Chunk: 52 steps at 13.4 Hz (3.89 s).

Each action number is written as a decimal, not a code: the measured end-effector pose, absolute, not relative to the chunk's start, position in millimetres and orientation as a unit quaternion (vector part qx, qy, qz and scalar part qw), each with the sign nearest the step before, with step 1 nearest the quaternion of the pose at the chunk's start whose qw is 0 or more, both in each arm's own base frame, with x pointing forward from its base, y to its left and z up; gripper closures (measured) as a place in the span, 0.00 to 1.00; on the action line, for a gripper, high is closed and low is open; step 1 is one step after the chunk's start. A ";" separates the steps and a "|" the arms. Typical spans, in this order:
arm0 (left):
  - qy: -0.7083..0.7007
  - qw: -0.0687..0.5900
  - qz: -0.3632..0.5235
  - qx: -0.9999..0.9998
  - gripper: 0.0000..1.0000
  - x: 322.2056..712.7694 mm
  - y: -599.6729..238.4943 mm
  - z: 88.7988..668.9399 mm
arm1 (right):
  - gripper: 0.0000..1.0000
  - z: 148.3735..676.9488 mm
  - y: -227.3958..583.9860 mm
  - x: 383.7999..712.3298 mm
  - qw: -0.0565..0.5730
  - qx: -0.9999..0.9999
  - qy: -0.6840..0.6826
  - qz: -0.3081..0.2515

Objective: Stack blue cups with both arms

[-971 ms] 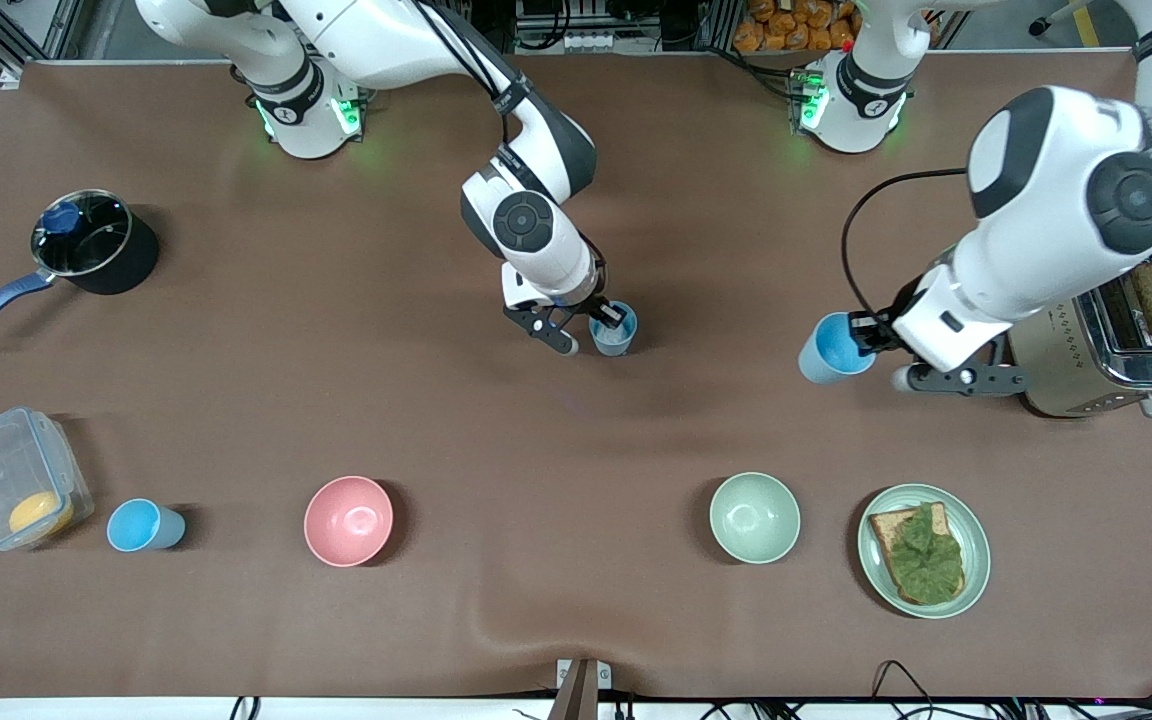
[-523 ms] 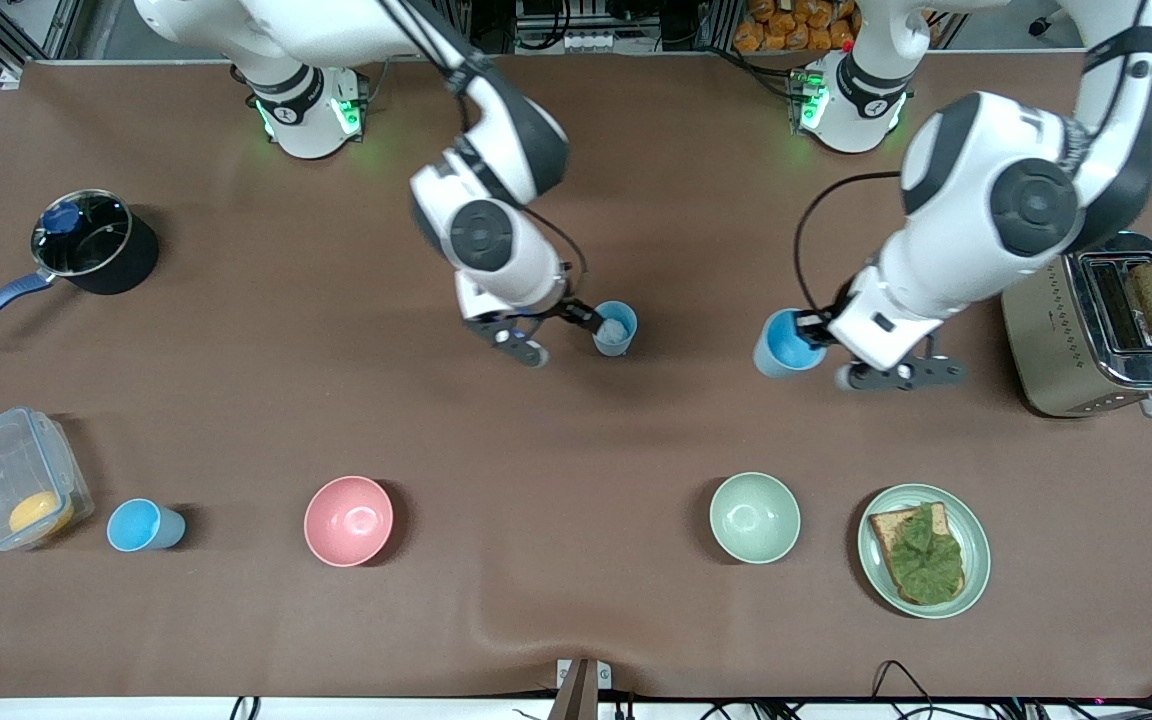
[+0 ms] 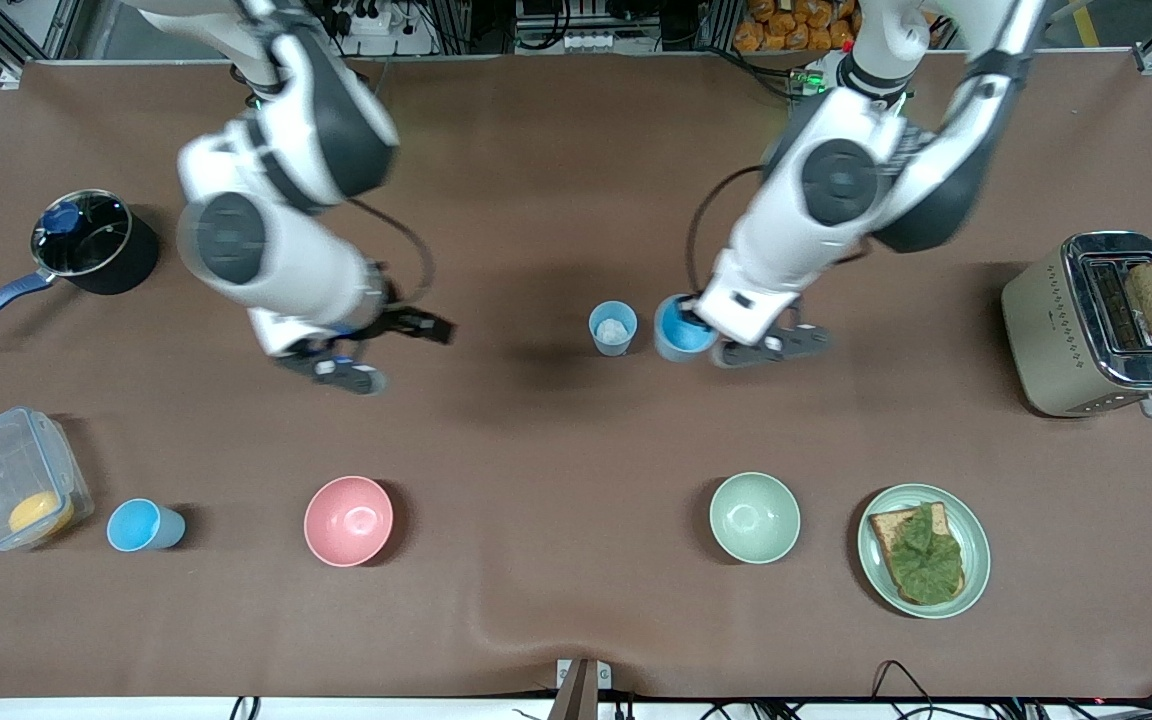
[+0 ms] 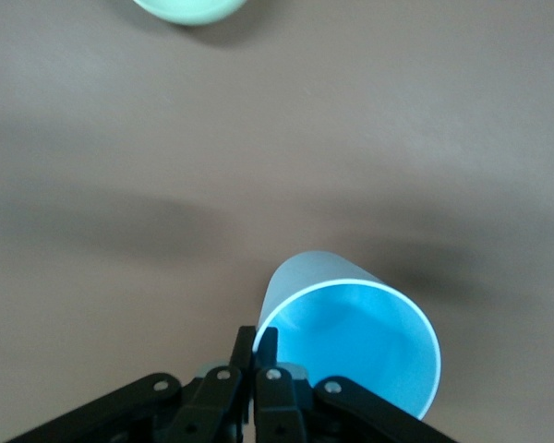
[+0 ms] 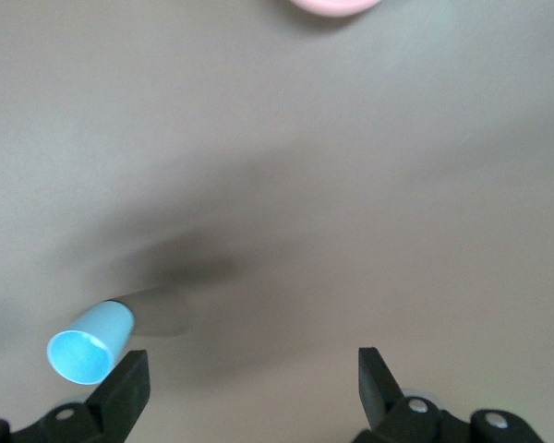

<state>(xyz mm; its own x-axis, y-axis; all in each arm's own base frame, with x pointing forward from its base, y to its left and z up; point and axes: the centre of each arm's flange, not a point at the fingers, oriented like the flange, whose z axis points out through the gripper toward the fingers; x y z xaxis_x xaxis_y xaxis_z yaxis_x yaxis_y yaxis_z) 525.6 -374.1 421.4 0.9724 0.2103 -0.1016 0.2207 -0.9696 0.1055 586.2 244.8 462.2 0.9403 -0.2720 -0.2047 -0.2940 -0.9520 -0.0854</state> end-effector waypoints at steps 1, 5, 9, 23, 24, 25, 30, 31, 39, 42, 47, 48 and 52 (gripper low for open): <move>0.117 0.058 -0.048 0.990 0.97 516.3 -392.7 410.8 | 0.00 469.0 216.1 587.9 0.060 -0.985 0.134 0.091; 0.137 0.050 -0.065 0.987 0.97 485.3 -447.7 360.6 | 0.00 493.7 116.2 578.7 0.055 -0.990 0.104 0.083; 0.142 0.039 -0.077 0.986 0.97 480.1 -451.1 336.1 | 0.00 518.5 43.7 574.6 0.057 -0.991 0.105 0.066; 0.128 0.022 -0.034 0.991 0.46 486.6 -436.9 319.6 | 0.00 588.2 -11.3 582.6 0.049 -0.996 0.073 0.015; 0.135 0.032 -0.020 0.990 0.35 497.7 -430.0 337.3 | 0.00 587.0 -11.1 581.4 0.049 -0.997 0.064 0.021; 0.148 0.043 -0.003 0.988 0.24 511.9 -416.7 362.5 | 0.00 586.5 -11.0 580.8 0.049 -0.997 0.056 0.023; 0.171 0.060 0.067 0.981 0.00 566.4 -285.2 491.1 | 0.00 586.2 -10.0 580.2 0.047 -0.997 0.050 0.026; 0.161 0.058 0.079 0.982 0.00 574.8 -254.8 507.2 | 0.00 586.0 -9.7 580.2 0.047 -0.997 0.050 0.026; 0.086 0.009 0.044 0.995 0.00 586.7 -114.1 577.2 | 0.00 582.1 -8.8 580.1 0.018 -0.998 0.043 0.033; 0.070 0.002 0.043 0.997 0.00 577.2 -87.2 598.7 | 0.00 575.4 -3.8 574.8 0.008 -0.998 0.037 0.059; 0.030 0.004 0.033 0.999 0.00 569.4 -59.6 609.8 | 0.00 572.4 -2.8 573.3 0.007 -0.997 0.036 0.067; 0.030 0.006 0.031 0.999 0.00 568.8 -59.6 611.5 | 0.00 572.4 -2.8 573.3 0.007 -0.997 0.036 0.067; 0.029 0.007 0.030 0.999 0.00 567.3 -60.9 617.7 | 0.00 570.4 -2.9 573.0 0.006 -0.997 0.036 0.069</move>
<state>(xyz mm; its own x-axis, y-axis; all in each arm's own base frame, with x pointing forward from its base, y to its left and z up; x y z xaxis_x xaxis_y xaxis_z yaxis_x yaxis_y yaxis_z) 567.3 -60.9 617.7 0.9965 0.0575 0.0601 0.0566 -0.9983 0.0157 573.0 -2.9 570.4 0.9878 -0.0714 -0.1383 -0.0732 -0.9973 -0.0079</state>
